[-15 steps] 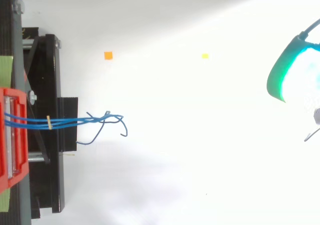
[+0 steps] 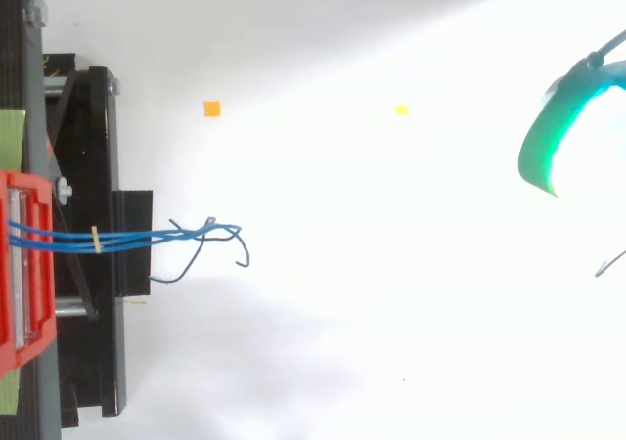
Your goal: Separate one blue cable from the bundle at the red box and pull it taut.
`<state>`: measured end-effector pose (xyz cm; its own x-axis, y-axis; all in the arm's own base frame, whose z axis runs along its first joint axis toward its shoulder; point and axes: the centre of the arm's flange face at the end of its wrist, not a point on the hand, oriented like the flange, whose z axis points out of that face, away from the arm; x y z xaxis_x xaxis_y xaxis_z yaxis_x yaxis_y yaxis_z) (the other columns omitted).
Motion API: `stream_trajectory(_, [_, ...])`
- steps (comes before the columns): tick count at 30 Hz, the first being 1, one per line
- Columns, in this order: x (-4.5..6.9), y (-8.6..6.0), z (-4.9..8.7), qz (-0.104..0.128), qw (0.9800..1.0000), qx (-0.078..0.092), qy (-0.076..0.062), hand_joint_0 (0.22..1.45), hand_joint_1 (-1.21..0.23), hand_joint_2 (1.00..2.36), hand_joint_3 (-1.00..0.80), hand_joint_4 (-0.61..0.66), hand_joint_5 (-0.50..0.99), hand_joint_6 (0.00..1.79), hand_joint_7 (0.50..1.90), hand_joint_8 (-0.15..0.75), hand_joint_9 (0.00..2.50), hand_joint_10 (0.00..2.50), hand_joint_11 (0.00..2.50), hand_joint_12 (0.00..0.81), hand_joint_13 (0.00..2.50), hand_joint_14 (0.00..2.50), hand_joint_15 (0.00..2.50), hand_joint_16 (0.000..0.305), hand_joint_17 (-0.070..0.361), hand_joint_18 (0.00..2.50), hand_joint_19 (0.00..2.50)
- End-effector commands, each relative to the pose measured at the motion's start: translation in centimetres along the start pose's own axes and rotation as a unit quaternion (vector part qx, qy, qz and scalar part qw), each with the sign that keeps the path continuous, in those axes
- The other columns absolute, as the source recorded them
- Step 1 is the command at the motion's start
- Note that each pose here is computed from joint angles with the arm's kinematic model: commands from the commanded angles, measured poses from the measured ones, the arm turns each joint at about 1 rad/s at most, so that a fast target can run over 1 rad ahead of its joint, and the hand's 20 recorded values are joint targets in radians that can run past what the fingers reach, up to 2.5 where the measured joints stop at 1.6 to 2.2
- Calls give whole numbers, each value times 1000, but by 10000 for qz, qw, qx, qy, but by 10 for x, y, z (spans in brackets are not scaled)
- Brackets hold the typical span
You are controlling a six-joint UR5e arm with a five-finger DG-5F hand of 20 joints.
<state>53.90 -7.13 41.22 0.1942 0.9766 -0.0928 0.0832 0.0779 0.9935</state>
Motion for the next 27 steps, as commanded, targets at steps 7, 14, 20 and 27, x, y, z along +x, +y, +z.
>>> stream_trajectory(7, [-2,-3,-1,-210,9997,103,-4,488,-642,1000,-500,120,-244,502,790,261,403,11,313,221,251,0,56,24,54,134,11])
stream_trajectory(14, [16,-35,38,-949,9955,27,-63,491,-635,1000,-500,130,-237,503,792,268,422,11,319,222,257,2,52,24,54,142,0])
stream_trajectory(20, [29,-48,71,-1055,9943,72,-109,496,-635,1000,-500,137,-233,502,792,272,444,14,349,225,260,2,61,24,54,145,6])
stream_trajectory(27, [37,-73,98,-1116,9934,148,-212,502,-636,1000,-500,147,-231,502,796,273,466,13,392,231,289,3,84,25,56,172,36])
